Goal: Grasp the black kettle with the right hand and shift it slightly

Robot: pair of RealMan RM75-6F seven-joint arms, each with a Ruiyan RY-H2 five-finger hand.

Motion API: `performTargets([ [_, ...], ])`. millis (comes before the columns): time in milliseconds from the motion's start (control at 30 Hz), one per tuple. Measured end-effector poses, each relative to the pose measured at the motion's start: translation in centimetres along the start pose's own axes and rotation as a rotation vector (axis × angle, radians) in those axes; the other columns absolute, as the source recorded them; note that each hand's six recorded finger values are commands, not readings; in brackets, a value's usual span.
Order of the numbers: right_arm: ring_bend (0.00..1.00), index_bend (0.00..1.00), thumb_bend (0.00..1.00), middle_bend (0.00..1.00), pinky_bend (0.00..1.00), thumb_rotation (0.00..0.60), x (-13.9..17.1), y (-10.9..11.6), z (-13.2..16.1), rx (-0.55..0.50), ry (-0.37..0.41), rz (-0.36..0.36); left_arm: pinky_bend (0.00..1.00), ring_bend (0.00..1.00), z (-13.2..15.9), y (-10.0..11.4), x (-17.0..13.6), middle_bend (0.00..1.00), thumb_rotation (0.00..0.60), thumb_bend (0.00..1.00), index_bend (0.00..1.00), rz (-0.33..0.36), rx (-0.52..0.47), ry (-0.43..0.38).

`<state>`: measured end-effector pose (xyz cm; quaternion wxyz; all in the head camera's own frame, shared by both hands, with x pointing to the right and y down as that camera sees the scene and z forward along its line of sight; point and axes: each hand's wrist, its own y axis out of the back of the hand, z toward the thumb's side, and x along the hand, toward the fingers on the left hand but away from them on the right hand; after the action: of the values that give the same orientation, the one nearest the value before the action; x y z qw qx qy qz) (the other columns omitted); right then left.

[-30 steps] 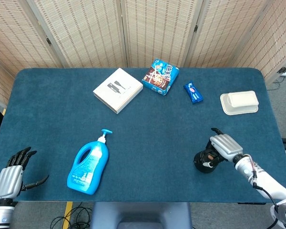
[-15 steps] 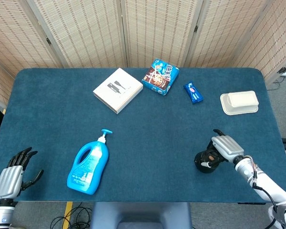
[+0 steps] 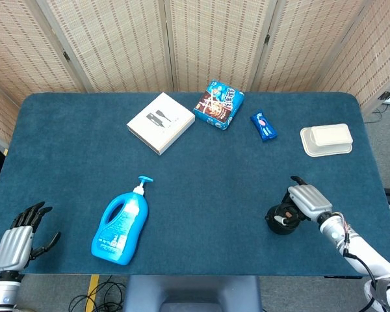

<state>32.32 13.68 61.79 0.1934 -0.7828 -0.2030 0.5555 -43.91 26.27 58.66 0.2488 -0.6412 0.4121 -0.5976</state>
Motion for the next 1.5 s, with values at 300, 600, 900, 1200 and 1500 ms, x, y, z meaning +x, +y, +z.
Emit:
performTargets([
  [300, 0.85, 1.0, 0.51, 1.0, 0.0, 0.485, -0.1, 0.0, 0.2, 0.016, 0.012, -0.014, 0.15, 0.11, -0.1, 0.0, 0.0, 0.1, 0.0, 0.15, 0.18, 0.006, -0.007, 0.001],
  [600, 0.85, 1.0, 0.49, 1.0, 0.25, 0.483, -0.6, 0.4, 0.5, 0.133, 0.034, -0.071, 0.15, 0.11, 0.0, -0.1, 0.2, 0.1, 0.0, 0.15, 0.19, 0.0, -0.007, -0.003],
  [900, 0.85, 1.0, 0.52, 1.0, 0.34, 0.488, -2.5, 0.0, 2.0, 0.318, 0.067, -0.108, 0.15, 0.11, 0.0, -0.1, 0.2, 0.1, 0.0, 0.15, 0.19, 0.0, -0.005, 0.001],
  [1200, 0.85, 1.0, 0.52, 1.0, 0.37, 0.497, -3.6, -0.1, 2.5, 0.42, 0.063, -0.137, 0.15, 0.11, -0.2, -0.2, 0.2, 0.1, 0.0, 0.15, 0.19, -0.001, -0.005, 0.007],
  [1500, 0.85, 1.0, 0.52, 1.0, 0.39, 0.506, -4.3, 0.1, 3.1, 0.431, 0.057, -0.159, 0.15, 0.11, -0.4, -0.4, 0.2, 0.1, 0.0, 0.15, 0.19, -0.004, -0.006, 0.011],
])
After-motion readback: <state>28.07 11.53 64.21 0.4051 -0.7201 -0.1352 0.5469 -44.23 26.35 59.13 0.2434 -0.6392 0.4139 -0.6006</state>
